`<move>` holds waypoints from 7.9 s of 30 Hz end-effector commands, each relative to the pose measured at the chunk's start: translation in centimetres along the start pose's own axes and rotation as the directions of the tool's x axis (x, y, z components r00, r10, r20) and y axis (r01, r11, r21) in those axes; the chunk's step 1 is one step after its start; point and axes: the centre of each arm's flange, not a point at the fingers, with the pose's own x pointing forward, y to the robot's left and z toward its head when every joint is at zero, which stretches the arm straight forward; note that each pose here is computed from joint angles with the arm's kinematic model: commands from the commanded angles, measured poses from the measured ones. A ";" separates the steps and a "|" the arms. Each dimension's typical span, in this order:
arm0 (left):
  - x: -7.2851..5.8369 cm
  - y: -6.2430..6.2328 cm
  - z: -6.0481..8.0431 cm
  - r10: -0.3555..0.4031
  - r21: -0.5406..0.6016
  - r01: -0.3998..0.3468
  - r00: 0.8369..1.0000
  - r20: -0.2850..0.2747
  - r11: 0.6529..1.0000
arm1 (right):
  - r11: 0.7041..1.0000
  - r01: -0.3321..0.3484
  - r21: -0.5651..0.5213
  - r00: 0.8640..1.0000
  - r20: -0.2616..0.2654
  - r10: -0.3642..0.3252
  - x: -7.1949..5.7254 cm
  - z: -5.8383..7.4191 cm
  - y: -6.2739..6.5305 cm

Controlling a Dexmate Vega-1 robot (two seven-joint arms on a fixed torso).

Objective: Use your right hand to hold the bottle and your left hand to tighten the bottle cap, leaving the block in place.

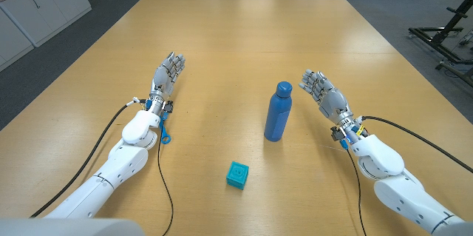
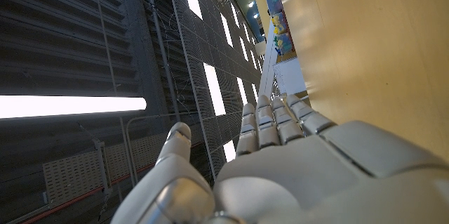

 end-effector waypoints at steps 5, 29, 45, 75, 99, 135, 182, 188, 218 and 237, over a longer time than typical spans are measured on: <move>0.7 -0.5 0.2 -0.023 0.003 0.023 1.000 -0.008 1.000 | 0.999 0.026 -0.025 1.000 -0.018 -0.026 -3.4 0.2 1.1; 1.3 -0.8 0.9 -0.041 0.001 0.041 0.999 -0.002 0.999 | 0.950 -0.070 -0.303 0.996 -0.070 0.051 -5.0 2.2 2.4; 2.8 -1.4 0.9 -0.070 -0.005 0.070 0.998 -0.004 0.998 | 0.917 -0.120 -0.379 0.988 -0.139 0.072 -5.5 2.0 4.1; 2.1 -1.1 2.4 -0.057 0.017 0.057 0.998 0.000 0.998 | 0.921 -0.096 -0.378 0.988 -0.147 0.043 -3.8 -2.1 4.9; 1.5 -0.4 2.1 -0.034 0.030 0.035 0.999 -0.034 0.999 | 0.918 -0.112 -0.379 0.988 -0.138 0.063 -1.6 -3.0 5.4; 0.8 -0.3 1.6 -0.026 0.026 0.027 0.998 -0.056 0.999 | 0.910 -0.184 -0.370 0.977 -0.173 0.127 -0.6 -4.3 7.3; 0.0 -0.3 2.3 -0.013 0.033 0.014 0.999 -0.039 0.999 | 0.971 -0.084 -0.224 0.996 -0.039 0.078 1.2 -6.4 9.0; -0.4 -0.1 2.3 -0.005 0.030 0.006 0.999 -0.038 1.000 | 0.981 -0.050 -0.186 0.999 -0.010 0.049 1.3 -6.7 9.2; -0.8 -0.5 3.0 -0.018 0.021 0.018 1.000 0.009 1.000 | 0.968 -0.003 -0.250 0.997 0.074 0.022 1.7 -2.0 8.4; -1.8 -0.6 3.9 -0.019 0.039 0.018 0.999 0.041 0.999 | 0.951 -0.032 -0.306 0.990 0.120 0.072 5.4 1.4 7.9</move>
